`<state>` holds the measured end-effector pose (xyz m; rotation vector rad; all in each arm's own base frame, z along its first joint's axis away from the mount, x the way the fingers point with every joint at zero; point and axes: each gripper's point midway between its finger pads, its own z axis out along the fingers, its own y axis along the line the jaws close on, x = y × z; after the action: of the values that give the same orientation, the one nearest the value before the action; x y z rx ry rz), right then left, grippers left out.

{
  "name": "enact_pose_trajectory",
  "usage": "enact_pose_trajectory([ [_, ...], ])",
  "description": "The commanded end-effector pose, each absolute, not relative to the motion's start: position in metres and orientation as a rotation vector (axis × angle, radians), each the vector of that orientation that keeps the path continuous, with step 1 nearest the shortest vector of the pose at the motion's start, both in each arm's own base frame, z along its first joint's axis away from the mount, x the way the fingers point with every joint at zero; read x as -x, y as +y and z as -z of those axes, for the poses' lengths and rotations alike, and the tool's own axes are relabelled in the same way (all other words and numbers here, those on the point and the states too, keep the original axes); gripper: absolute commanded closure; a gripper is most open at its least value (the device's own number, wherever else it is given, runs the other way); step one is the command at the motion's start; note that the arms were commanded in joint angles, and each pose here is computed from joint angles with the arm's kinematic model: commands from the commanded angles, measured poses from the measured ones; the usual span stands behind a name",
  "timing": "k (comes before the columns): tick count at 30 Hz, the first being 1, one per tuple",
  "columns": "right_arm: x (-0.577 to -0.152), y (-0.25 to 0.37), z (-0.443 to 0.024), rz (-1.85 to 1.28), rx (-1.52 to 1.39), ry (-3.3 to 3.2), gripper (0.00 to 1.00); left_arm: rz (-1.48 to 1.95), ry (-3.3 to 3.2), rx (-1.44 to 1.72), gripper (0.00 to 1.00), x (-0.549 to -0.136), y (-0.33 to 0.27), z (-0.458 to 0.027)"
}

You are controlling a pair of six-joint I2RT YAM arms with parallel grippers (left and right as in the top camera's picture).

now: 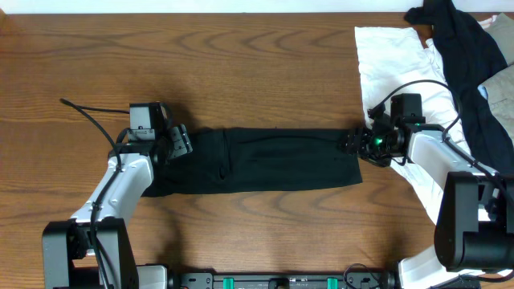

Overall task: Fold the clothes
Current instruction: 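Fold the strip's right end leftward with the right gripper toward the center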

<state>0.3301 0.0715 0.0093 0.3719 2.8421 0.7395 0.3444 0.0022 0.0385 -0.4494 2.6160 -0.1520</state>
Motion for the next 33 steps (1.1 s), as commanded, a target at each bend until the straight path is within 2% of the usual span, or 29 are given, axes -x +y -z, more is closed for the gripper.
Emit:
enact_pose_trajectory([
  [1,-0.312,0.08,0.005,-0.757,-0.426,2.901,0.48,0.147,2.594,0.427,0.25,-0.351,0.004,-0.048],
  [2,-0.312,0.08,0.005,-0.757,-0.425,2.9,0.55,0.147,2.594,0.427,0.25,-0.351,0.004,-0.048],
  [6,-0.313,0.08,0.004,-0.756,-0.422,2.894,0.96,0.148,2.601,0.428,0.25,-0.349,0.003,-0.047],
  [7,-0.314,0.08,0.004,-0.756,-0.424,2.893,0.99,0.161,2.606,0.425,0.25,-0.349,0.002,-0.047],
  [13,-0.327,0.072,0.002,-0.722,-0.452,2.844,0.99,0.229,2.587,0.399,0.25,-0.35,-0.008,-0.057],
  [23,-0.357,0.002,-0.041,-0.565,-0.486,2.763,0.99,0.251,2.408,0.358,0.25,-0.347,-0.008,-0.125],
  [28,-0.366,-0.012,-0.07,-0.476,-0.409,2.781,0.99,0.249,2.431,0.363,0.25,-0.34,-0.008,-0.123],
  [33,-0.366,0.009,-0.09,-0.485,-0.322,2.83,0.99,0.246,2.457,0.369,0.25,-0.336,-0.009,-0.118],
])
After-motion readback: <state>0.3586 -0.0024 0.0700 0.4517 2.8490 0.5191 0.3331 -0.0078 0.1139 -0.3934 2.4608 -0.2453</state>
